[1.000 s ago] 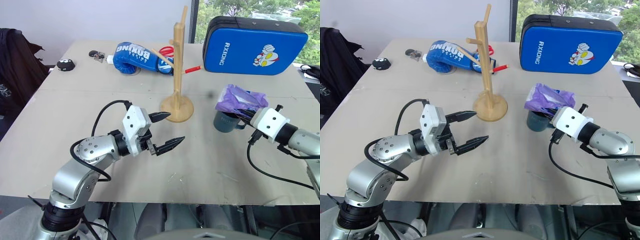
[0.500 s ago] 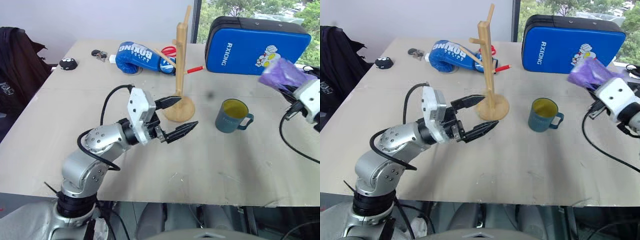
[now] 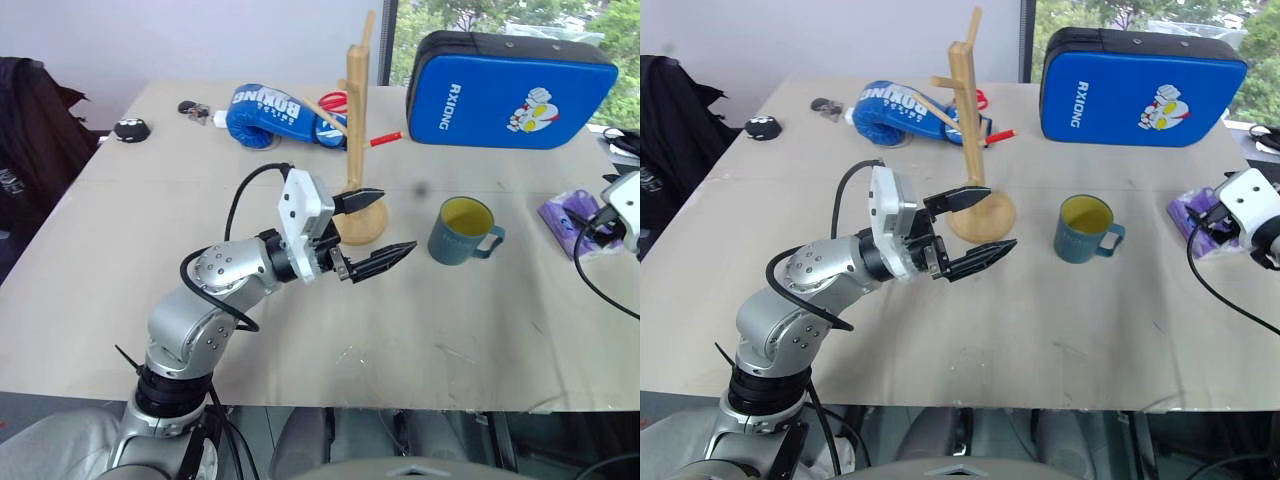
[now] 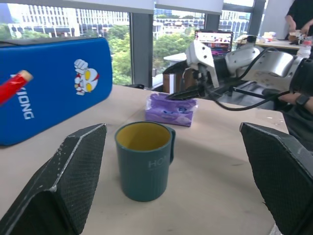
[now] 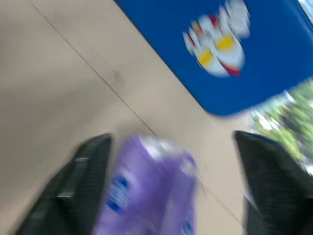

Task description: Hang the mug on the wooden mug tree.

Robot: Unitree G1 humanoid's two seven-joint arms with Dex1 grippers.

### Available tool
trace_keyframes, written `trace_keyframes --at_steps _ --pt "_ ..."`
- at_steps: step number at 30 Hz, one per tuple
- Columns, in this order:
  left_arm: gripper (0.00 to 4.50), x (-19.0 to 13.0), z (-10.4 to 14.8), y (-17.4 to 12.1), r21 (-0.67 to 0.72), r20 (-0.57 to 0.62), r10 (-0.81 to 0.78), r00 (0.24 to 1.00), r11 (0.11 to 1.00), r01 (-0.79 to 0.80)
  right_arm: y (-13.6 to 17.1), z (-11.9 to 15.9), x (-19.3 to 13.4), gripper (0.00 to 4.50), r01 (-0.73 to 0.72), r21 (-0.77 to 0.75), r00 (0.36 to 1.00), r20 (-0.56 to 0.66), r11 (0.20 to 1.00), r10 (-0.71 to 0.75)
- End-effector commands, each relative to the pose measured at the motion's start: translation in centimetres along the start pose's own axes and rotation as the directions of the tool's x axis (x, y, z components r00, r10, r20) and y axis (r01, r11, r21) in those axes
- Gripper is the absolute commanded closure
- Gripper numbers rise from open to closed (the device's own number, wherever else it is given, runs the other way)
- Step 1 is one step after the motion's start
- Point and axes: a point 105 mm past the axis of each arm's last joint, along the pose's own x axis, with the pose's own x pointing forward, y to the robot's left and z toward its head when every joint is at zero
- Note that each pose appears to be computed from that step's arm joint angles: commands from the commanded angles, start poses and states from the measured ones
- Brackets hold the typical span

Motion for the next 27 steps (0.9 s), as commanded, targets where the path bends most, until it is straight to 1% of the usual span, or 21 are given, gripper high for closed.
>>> trace_keyframes --at_steps 1,3,4,5,8,10,12,16,20,23,27 --pt "0.00 -0.8 0.5 -0.3 0.040 -0.002 -0.002 1.000 0.999 0.002 2.4 4.9 -1.3 0.16 -0.132 0.183 0.973 0.212 0.974 0.092" --pt "0.00 -1.1 0.2 -0.3 0.047 -0.023 0.002 1.000 0.999 -0.001 5.4 5.1 -1.9 0.16 -0.230 0.287 0.957 0.239 0.930 0.162" --pt "0.00 -1.2 0.2 -0.3 0.050 -0.029 0.003 1.000 0.999 -0.002 6.7 4.9 -2.1 0.16 -0.253 0.325 0.955 0.236 0.911 0.180" --pt "0.00 -1.3 0.2 -0.2 0.054 -0.031 0.004 1.000 0.999 -0.002 7.8 4.5 -2.2 0.16 -0.254 0.357 0.957 0.228 0.899 0.180" --pt "0.00 -1.2 0.5 -0.1 0.058 -0.026 0.001 1.000 0.998 0.001 10.1 2.5 -1.7 0.16 -0.183 0.465 0.979 0.165 0.866 0.118" --pt "0.00 -1.0 0.5 -0.2 0.060 -0.025 -0.008 1.000 0.998 0.010 10.5 1.1 -1.2 0.16 -0.087 0.486 0.994 0.101 0.870 0.043" --pt "0.00 -1.0 0.5 -0.2 0.063 -0.028 -0.015 0.999 0.998 0.017 10.6 0.4 -0.8 0.16 0.015 0.528 0.996 0.069 0.849 -0.060" --pt "0.00 -0.9 0.5 -0.3 0.061 -0.037 -0.034 0.999 0.997 0.037 11.4 -0.1 0.0 0.16 0.115 0.593 0.984 0.040 0.797 -0.172" --pt "0.00 -0.9 0.4 -0.3 0.059 -0.052 -0.043 0.998 0.997 0.046 12.1 -0.7 0.6 0.16 0.158 0.620 0.977 0.012 0.768 -0.211" --pt "0.00 -1.0 0.1 -0.2 0.053 -0.087 -0.043 0.995 0.997 0.048 12.9 -1.2 1.3 0.16 0.173 0.647 0.975 -0.007 0.743 -0.222" --pt "0.00 -1.7 -1.3 -0.2 0.030 -0.206 -0.047 0.977 0.998 0.055 13.0 -1.4 2.4 0.16 0.188 0.647 0.971 -0.011 0.739 -0.238"
